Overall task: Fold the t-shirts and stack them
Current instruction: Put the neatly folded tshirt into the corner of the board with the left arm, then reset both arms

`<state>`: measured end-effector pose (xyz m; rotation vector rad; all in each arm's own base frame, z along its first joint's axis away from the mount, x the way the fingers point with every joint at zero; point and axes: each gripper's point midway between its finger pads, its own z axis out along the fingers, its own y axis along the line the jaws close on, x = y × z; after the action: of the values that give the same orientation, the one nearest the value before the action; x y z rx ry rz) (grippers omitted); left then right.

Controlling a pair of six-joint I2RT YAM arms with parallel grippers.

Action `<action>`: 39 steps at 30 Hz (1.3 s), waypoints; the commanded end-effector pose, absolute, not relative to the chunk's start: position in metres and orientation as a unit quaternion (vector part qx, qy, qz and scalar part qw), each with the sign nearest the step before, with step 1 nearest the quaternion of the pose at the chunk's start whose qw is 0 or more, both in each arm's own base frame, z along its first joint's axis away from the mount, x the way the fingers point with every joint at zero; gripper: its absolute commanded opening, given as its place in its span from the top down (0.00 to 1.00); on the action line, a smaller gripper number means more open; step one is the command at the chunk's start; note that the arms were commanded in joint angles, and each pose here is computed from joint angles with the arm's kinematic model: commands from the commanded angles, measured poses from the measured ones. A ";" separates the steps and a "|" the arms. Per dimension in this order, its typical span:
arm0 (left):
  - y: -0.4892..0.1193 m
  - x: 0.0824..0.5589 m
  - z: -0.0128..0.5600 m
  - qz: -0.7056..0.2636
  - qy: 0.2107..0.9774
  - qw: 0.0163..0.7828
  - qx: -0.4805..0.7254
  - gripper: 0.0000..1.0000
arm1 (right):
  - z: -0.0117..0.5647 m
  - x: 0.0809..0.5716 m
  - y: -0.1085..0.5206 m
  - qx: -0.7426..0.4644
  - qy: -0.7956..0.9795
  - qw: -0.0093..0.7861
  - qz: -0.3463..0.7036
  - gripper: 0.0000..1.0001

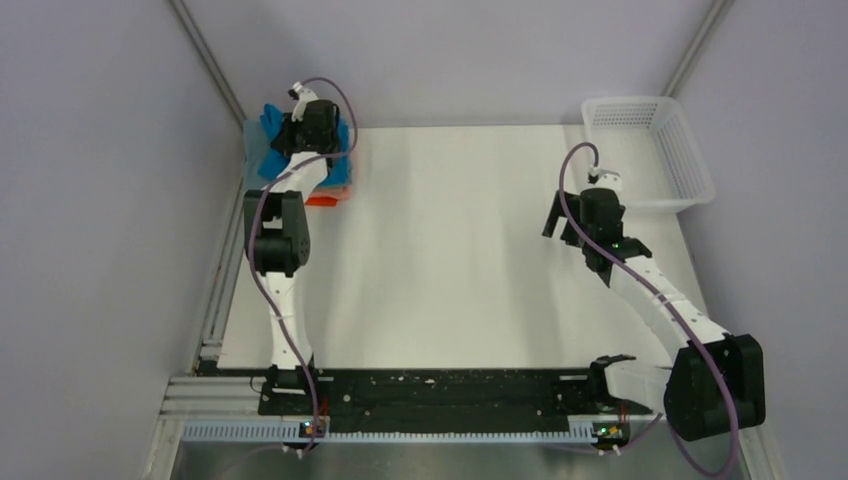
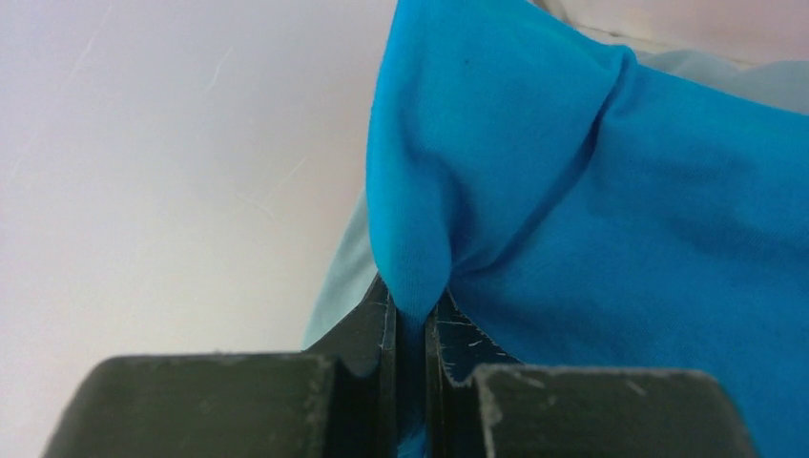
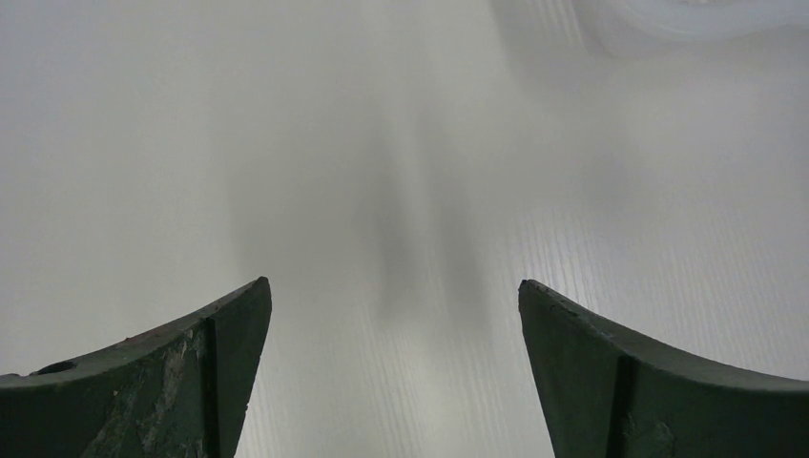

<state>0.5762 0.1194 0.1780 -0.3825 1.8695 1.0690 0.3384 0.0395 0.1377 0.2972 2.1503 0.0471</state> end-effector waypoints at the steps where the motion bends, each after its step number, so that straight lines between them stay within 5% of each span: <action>1: 0.145 0.573 0.209 0.473 0.699 0.477 -0.246 1.00 | 0.150 0.348 0.037 0.125 0.869 0.479 0.014 0.01; 11: 0.155 0.575 0.195 0.494 0.693 0.459 -0.255 1.00 | 0.145 0.349 0.037 0.123 0.873 0.472 0.010 0.01; 12: 0.154 0.576 0.192 0.489 0.698 0.458 -0.251 0.93 | 0.145 0.349 0.038 0.123 0.873 0.472 0.011 0.01; 15: 0.152 0.573 0.190 0.482 0.702 0.456 -0.258 0.36 | 0.144 0.350 0.039 0.122 0.874 0.470 0.014 0.01; 16: 0.151 0.572 0.192 0.477 0.703 0.458 -0.261 0.26 | 0.145 0.350 0.040 0.121 0.874 0.471 0.016 0.01; 21: 0.137 0.572 0.206 0.404 0.726 0.485 -0.273 0.07 | 0.145 0.351 0.043 0.118 0.875 0.470 0.024 0.01; 28: 0.104 0.545 0.217 0.332 0.704 0.536 -0.328 0.01 | 0.142 0.351 0.048 0.111 0.880 0.461 0.035 0.01; 39: 0.034 0.463 0.332 0.249 0.626 0.638 -0.372 0.01 | 0.146 0.345 0.051 0.109 0.878 0.463 0.048 0.01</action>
<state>0.4988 0.0571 0.2540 -0.7442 1.6292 0.6914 0.3370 0.0488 0.1182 0.2679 2.2309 0.0817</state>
